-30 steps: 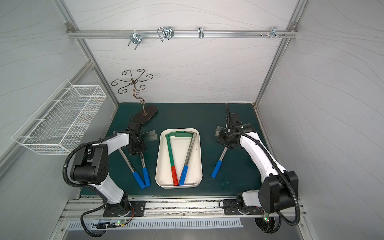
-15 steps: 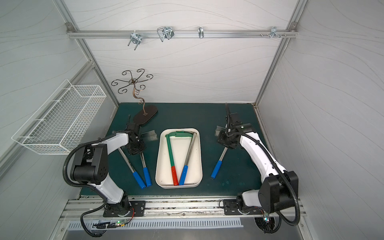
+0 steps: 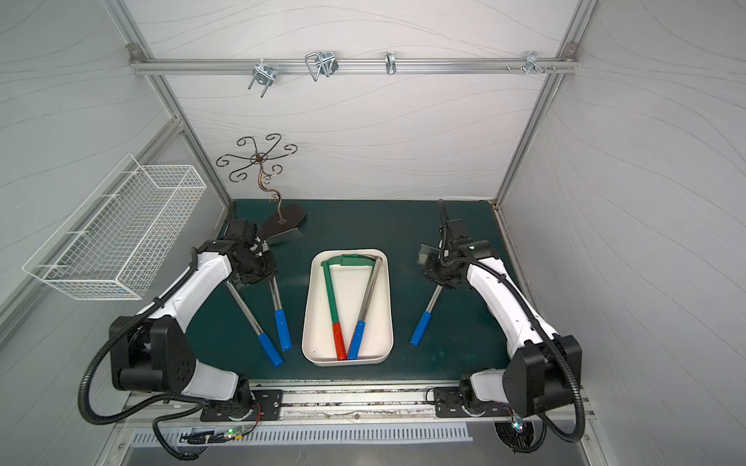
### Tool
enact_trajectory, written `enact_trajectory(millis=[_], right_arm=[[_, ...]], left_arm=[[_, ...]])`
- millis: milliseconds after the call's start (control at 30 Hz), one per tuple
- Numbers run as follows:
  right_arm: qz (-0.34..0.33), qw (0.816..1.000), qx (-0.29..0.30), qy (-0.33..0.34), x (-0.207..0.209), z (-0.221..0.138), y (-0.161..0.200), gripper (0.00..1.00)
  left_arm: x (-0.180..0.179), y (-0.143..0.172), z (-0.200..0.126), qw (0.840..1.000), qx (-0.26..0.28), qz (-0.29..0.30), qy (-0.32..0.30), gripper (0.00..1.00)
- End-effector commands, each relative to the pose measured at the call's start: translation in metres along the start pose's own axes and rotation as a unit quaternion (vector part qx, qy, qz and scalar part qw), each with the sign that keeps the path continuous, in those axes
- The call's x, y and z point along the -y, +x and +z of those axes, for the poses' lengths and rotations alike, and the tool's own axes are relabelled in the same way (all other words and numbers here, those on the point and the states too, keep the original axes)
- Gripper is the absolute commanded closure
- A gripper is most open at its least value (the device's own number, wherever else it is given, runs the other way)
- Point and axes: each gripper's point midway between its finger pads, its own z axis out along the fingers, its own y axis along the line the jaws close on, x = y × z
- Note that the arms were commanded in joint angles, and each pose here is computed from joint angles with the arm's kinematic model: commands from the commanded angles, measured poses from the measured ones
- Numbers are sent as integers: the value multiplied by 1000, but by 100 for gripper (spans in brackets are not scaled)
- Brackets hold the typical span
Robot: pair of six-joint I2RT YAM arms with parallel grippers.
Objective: Put the small hoe into the storage box
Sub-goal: Pick up the hoe from the center of the board, then place the hoe in the storage box.
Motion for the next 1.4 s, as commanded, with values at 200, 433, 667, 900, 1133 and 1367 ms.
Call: enact_trajectory(millis=[200,433,667,900,1133,1367], right_arm=[[-8,1000,9,10,4,-10,1,52],[-13,1000,9,13,7,-13,4,52],[-16,1000,7,13,9,-12,7,52],[-18,1000,2,14,11,-10,9,52],[-17,1000,0,13,10,-8,8,52],[-19,1000,-2,16,12,-7,9,52]], left_arm=[[69,28,-39,997,-20,64,28,100],[134,42,-19,994,-34,90,50,100],[159,49,22,993,-63,81,52,100],[157,52,48,994,-75,65,40,100],[148,59,63,994,-92,61,16,100],[141,63,67,993,-100,68,2,100]])
